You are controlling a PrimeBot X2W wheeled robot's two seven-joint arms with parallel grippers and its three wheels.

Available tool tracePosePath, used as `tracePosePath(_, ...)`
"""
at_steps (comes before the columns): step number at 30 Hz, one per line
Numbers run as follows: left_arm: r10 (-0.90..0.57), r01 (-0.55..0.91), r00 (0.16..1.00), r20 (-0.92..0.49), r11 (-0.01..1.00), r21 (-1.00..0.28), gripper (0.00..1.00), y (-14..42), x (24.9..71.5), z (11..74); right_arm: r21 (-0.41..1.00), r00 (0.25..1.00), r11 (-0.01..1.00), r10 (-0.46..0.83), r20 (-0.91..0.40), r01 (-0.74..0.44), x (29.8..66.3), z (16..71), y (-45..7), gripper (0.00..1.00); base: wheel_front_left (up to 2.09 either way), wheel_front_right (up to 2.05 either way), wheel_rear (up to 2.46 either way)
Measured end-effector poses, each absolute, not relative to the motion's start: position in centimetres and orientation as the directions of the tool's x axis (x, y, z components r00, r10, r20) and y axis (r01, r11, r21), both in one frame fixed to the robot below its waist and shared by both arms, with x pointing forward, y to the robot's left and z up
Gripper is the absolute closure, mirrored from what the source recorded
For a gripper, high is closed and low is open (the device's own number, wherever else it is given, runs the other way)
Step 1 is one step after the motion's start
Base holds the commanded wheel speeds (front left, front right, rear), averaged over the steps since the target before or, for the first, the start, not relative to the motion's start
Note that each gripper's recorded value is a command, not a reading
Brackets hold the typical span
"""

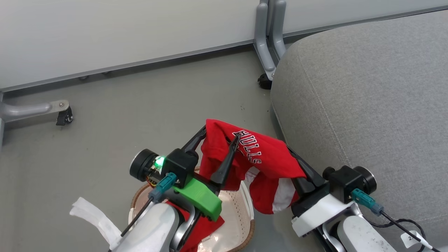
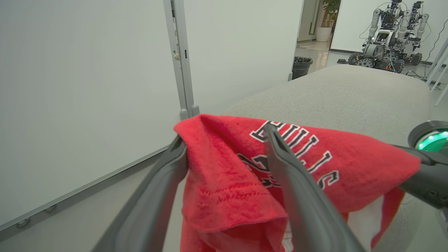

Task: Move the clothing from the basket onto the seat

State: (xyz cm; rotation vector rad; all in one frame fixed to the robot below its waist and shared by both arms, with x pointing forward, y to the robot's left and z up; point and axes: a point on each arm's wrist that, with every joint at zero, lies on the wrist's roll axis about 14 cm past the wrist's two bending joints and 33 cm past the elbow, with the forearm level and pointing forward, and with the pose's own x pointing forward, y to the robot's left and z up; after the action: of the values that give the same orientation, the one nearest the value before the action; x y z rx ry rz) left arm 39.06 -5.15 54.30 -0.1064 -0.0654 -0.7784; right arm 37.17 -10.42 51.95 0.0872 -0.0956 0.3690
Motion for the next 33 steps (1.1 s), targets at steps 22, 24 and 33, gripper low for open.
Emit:
tracePosePath(22, -0.730, 0.732, 0.681, 0.063, 0.678, -0.058, 0.00, -6.2, 39.3, 53.2, 0.041, 0.975, 0.989, 0.134, 0.175, -0.143, 37.2, 54.2, -17.7, 1.00, 0.00, 0.00, 0.00)
tracePosePath(24, -0.750, 0.753, 0.658, 0.060, 0.656, -0.055, 0.00, -7.1, 39.2, 53.1, 0.036, 0.977, 0.994, 0.093, 0.189, -0.102, 36.9, 54.7, -19.0, 1.00, 0.00, 0.00, 0.00)
tracePosePath(33, -0.852, 0.853, 0.521, 0.042, 0.519, -0.051, 0.00, -12.1, 38.6, 52.4, 0.014, 0.964, 0.996, -0.093, 0.249, 0.092, 34.5, 57.1, -24.6, 1.00, 0.00, 0.00, 0.00)
